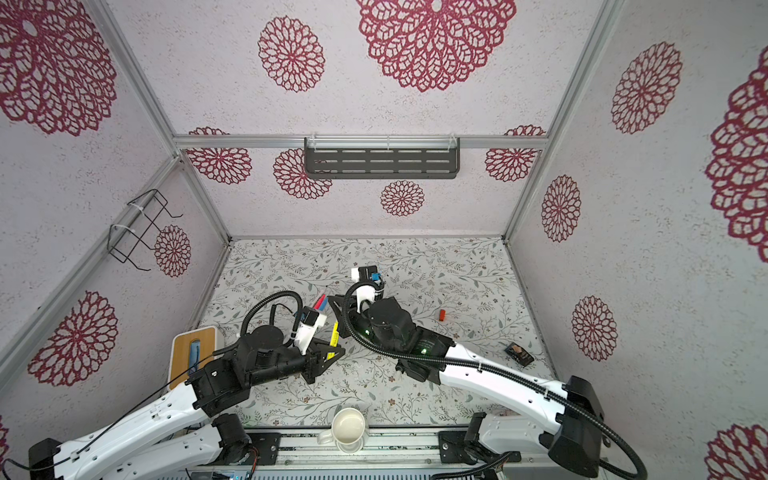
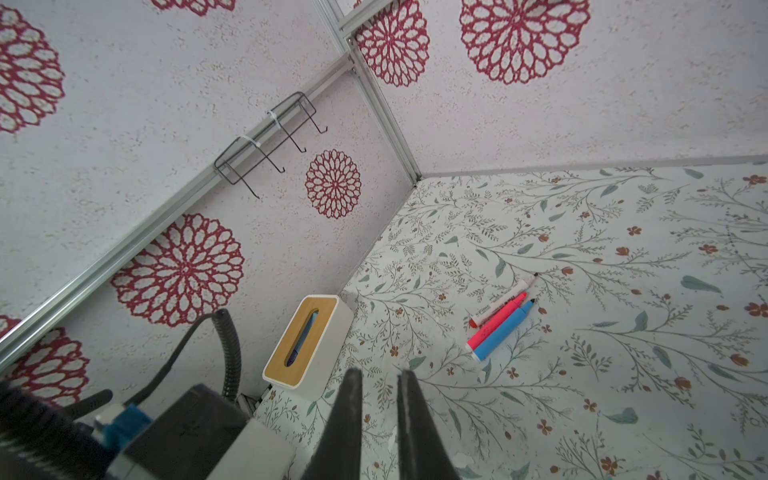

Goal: Insert the pens into the pen caps

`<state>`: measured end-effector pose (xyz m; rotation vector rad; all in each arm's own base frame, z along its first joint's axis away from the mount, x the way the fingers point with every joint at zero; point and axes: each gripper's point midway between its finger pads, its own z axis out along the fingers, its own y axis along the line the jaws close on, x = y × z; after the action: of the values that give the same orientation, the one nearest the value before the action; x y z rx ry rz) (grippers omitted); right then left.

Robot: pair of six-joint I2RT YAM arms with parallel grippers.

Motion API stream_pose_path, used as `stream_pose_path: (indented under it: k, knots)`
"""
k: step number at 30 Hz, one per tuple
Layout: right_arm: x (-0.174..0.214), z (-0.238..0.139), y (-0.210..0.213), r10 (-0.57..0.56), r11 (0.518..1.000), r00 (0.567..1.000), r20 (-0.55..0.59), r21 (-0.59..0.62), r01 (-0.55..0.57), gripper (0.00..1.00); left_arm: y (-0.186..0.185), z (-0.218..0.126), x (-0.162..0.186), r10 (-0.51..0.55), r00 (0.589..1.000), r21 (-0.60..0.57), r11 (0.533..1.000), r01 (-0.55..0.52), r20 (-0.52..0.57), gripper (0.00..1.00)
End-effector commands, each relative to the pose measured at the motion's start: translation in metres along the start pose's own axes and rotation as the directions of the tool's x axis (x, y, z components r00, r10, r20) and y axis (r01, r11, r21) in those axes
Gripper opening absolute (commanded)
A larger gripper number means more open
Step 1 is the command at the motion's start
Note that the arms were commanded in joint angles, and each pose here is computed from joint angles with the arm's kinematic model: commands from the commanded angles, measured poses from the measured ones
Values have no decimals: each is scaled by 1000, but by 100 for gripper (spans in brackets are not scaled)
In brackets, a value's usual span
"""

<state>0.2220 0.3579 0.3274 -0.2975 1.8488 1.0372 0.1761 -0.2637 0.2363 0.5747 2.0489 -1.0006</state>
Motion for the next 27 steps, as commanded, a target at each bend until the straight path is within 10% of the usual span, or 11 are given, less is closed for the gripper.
stream_pose_path:
  k: [1, 15, 19, 27]
  knots:
    - [148, -20, -22, -107, 993, 860, -500, -5, 120, 0, -25, -51, -129, -1, 882, 44, 999, -22, 471, 0]
    - [93, -28, 12, -207, 978, 888, -411, -66, 197, 0, -7, -29, -101, -18, 930, 19, 1000, 12, 367, 0]
    - [22, -41, 21, -262, 965, 922, -284, -62, 256, 62, 9, -13, -74, -37, 952, -18, 999, 45, 303, 0]
    - [-22, -86, 21, -255, 966, 956, -148, -80, 245, 70, 15, -6, -49, -18, 961, -67, 997, 38, 277, 0]
